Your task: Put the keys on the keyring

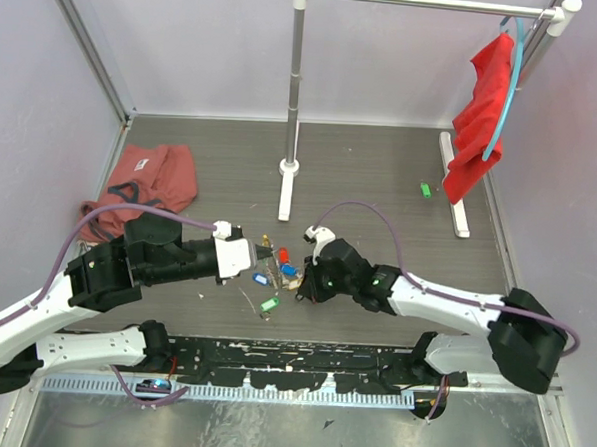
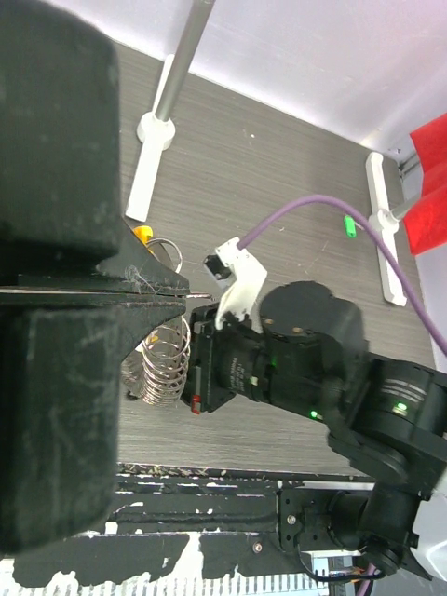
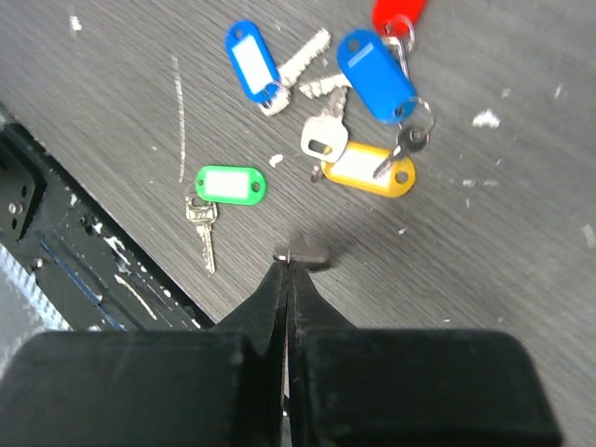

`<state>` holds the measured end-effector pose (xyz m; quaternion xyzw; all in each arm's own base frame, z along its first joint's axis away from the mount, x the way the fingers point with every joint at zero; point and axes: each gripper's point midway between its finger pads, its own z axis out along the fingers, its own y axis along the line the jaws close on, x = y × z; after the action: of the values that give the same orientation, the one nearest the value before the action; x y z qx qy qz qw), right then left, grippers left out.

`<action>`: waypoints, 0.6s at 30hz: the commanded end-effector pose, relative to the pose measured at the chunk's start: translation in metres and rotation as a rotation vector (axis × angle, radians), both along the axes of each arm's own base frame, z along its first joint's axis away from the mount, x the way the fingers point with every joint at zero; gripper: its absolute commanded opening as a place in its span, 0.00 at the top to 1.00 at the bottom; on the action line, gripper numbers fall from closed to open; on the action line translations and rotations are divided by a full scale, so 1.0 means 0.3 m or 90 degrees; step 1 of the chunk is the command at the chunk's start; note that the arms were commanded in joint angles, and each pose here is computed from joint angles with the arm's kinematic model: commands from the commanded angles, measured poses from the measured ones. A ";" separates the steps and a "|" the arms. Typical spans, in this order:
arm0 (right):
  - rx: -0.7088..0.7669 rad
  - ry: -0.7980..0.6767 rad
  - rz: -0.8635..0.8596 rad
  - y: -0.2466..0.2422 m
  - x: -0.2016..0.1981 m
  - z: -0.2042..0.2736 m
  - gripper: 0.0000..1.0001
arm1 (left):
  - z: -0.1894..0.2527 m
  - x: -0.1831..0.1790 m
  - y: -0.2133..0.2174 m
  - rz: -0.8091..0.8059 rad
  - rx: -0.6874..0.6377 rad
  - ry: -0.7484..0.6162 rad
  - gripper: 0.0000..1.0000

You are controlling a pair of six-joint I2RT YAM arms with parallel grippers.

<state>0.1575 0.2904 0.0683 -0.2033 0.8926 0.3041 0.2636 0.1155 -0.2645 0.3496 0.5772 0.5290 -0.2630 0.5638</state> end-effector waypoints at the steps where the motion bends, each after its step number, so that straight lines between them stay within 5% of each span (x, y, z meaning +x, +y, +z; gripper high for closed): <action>1: 0.033 -0.165 0.060 0.013 0.062 0.191 0.99 | 0.043 0.016 -0.003 0.016 -0.035 -0.020 1.00; 10: 0.073 -0.376 0.136 -0.032 0.072 0.516 0.99 | 0.078 0.029 -0.012 0.022 -0.042 -0.027 1.00; 18: 0.121 -0.468 0.215 -0.075 -0.009 0.792 0.99 | 0.116 0.013 -0.047 -0.002 -0.023 -0.035 1.00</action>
<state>0.1690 0.2745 0.2530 -0.3748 0.7152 0.3207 0.4951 0.1242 -0.2745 0.3524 0.5779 0.5376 -0.2503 0.5607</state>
